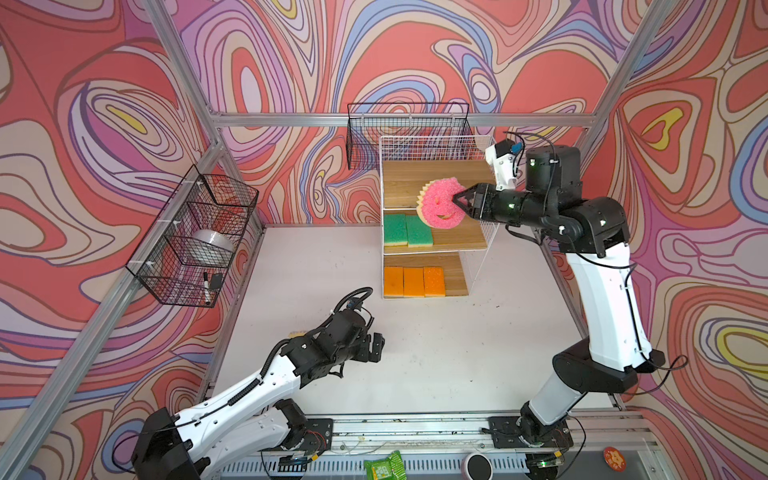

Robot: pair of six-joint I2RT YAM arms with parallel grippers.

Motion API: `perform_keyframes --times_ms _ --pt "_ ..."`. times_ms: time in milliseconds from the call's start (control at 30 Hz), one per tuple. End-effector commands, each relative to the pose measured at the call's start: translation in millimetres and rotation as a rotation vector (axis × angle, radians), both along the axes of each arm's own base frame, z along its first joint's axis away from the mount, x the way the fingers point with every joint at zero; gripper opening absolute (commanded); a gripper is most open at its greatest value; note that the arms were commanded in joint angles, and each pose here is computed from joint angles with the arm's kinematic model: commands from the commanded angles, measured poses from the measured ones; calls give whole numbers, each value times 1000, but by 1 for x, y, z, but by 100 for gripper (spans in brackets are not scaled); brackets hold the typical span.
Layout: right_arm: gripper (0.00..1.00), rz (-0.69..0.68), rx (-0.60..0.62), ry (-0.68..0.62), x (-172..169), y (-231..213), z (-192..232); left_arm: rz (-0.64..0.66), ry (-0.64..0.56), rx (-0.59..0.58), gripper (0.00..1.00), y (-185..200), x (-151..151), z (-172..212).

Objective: Place and organize the cleaning sponges onto the shelf
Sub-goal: 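Lower the pink smiley sponge onto the top shelf with the right gripper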

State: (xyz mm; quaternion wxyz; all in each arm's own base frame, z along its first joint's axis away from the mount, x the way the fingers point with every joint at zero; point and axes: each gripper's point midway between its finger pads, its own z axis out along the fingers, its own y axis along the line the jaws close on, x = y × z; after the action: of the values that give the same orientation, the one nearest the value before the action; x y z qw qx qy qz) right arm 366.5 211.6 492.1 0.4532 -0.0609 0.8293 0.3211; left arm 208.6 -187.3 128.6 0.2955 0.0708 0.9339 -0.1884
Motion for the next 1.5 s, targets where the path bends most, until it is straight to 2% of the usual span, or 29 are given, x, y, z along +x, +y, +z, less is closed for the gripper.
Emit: perform_keyframes --times_ms 0,333,800,900,1067,1467 --pt "31 16 40 -67 23 15 11 15 13 3 99 3 0 -7" --pt "32 -2 111 -144 62 31 22 14 24 4 99 4 -3 -15" --pt "33 -23 76 -71 94 42 -20 13 24 19 99 6 -3 -19" --pt "38 -21 72 -63 98 45 -26 14 22 21 99 7 -3 -18" --pt "53 -24 54 -46 104 46 -39 15 20 22 99 8 -3 -17" --pt "64 -22 48 -58 104 46 -39 14 18 23 99 7 -1 -15"
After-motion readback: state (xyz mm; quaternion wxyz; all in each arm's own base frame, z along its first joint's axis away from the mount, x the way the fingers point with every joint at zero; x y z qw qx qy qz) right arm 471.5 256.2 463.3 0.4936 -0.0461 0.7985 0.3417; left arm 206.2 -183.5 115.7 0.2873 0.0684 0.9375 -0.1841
